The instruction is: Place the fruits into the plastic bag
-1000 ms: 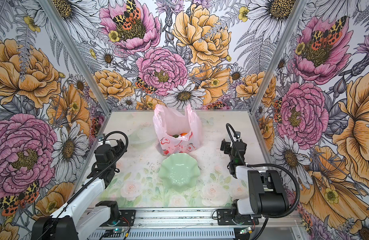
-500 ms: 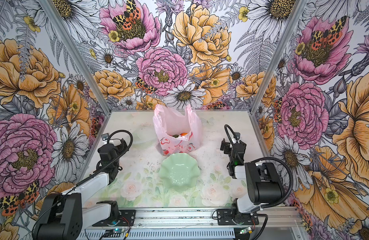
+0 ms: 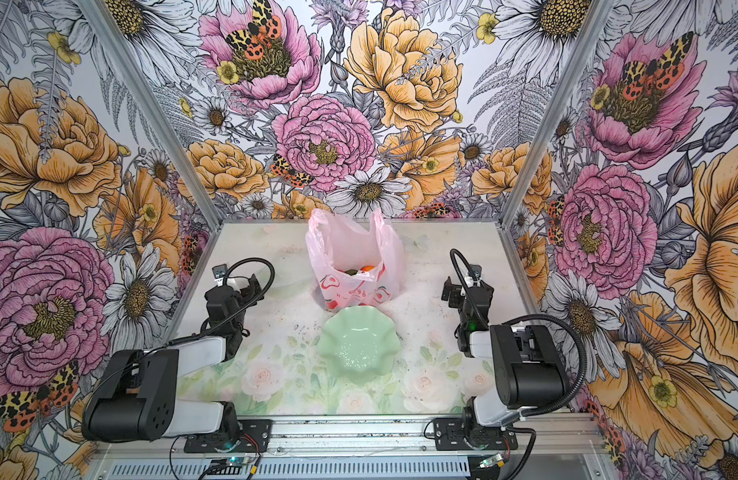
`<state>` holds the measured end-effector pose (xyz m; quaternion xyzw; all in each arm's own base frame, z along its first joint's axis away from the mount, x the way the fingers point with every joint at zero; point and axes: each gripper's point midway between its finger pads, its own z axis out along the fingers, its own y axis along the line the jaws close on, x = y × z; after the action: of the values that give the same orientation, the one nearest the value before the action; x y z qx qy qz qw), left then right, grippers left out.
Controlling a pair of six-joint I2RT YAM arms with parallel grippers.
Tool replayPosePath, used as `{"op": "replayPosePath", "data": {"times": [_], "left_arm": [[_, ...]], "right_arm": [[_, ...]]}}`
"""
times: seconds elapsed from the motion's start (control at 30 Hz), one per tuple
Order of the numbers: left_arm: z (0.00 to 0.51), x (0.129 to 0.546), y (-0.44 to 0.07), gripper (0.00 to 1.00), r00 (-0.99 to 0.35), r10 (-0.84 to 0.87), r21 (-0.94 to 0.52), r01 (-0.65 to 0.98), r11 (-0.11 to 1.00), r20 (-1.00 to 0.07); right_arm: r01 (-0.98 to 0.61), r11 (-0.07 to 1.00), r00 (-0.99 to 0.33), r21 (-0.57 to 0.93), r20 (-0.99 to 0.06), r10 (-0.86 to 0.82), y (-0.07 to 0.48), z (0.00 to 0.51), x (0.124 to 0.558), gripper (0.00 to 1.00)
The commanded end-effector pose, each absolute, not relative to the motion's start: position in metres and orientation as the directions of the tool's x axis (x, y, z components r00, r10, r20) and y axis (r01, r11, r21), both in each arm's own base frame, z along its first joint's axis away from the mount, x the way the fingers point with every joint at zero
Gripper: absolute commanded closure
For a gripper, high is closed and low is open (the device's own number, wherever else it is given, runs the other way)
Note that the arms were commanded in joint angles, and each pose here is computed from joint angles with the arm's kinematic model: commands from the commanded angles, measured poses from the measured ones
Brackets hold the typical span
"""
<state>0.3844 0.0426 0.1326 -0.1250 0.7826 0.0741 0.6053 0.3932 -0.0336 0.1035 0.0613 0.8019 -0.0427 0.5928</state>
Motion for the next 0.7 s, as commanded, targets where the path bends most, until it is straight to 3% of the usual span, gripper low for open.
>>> {"op": "replayPosePath", "data": {"times": [0.0,0.67], "left_arm": [[0.149,0.395,0.035,0.01,-0.168,-0.07,-0.031,-0.222,0.975,-0.983],[0.133,0.397,0.024,0.01,-0.136,-0.057,-0.035,-0.157,0.987,-0.989]], "right_arm": [[0.144,0.989,-0.258,0.015,-0.965,0.052,-0.034,0.112,0.399,0.0],[0.143,0.99,-0.257,0.015,-0.965,0.052,-0.034,0.113,0.399,0.01]]}}
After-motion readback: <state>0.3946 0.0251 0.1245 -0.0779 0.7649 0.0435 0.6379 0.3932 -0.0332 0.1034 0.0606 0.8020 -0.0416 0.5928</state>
